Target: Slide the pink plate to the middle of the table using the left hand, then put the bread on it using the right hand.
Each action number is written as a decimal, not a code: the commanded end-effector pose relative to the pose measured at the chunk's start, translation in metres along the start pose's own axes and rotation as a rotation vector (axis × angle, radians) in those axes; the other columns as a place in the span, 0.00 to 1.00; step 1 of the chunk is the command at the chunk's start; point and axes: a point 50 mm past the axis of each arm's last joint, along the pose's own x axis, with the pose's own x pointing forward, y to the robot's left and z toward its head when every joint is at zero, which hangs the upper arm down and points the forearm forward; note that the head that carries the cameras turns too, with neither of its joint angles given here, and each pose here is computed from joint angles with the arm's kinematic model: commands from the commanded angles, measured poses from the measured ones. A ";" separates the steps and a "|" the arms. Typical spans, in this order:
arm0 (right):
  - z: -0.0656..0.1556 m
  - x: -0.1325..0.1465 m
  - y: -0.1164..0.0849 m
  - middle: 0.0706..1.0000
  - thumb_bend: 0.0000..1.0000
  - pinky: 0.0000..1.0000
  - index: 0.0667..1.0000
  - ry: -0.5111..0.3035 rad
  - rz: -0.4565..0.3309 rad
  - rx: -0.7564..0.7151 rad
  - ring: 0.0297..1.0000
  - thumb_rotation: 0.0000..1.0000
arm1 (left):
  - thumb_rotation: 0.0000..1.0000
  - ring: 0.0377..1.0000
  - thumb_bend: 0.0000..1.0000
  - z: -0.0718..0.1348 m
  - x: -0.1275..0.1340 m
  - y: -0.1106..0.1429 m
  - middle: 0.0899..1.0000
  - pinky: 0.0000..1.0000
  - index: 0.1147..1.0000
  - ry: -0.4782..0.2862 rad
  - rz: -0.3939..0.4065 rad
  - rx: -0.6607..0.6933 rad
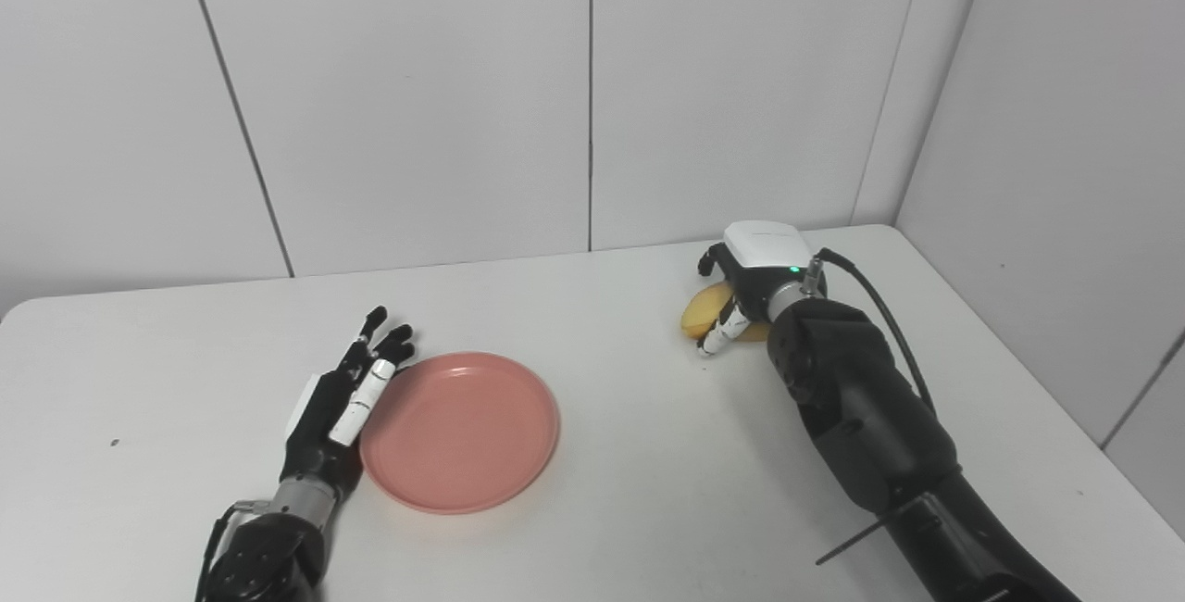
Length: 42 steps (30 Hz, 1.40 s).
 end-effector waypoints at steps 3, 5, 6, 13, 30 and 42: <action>0.018 -0.017 -0.033 0.41 0.51 0.26 0.50 -0.130 -0.155 0.026 0.36 0.00 | 0.69 0.92 0.76 -0.001 0.006 -0.027 0.91 0.92 0.96 0.011 -0.042 -0.025; 0.027 -0.025 -0.037 0.41 0.51 0.26 0.50 -0.190 -0.173 0.042 0.35 0.00 | 0.69 0.91 0.75 -0.003 0.006 -0.031 0.91 0.92 0.96 0.014 -0.041 -0.022; 0.032 -0.028 -0.039 0.41 0.51 0.26 0.50 -0.213 -0.174 0.051 0.35 0.00 | 0.70 0.91 0.75 -0.004 0.006 -0.033 0.91 0.91 0.96 0.015 -0.040 -0.014; 0.067 -0.046 -0.038 0.45 0.52 0.22 0.47 -0.334 -0.180 0.075 0.38 0.00 | 0.71 0.89 0.74 -0.008 0.007 -0.041 0.89 0.87 0.96 0.021 -0.032 0.007; 0.119 -0.038 -0.001 0.41 0.51 0.25 0.52 -0.488 -0.066 0.129 0.35 0.00 | 0.79 0.88 0.71 -0.012 0.012 -0.061 0.88 0.85 0.95 0.022 -0.023 0.008; 0.139 -0.015 0.048 0.42 0.51 0.30 0.52 -0.548 0.024 0.135 0.36 0.00 | 0.89 0.89 0.76 -0.015 0.008 -0.057 0.88 0.86 0.94 0.020 -0.004 -0.012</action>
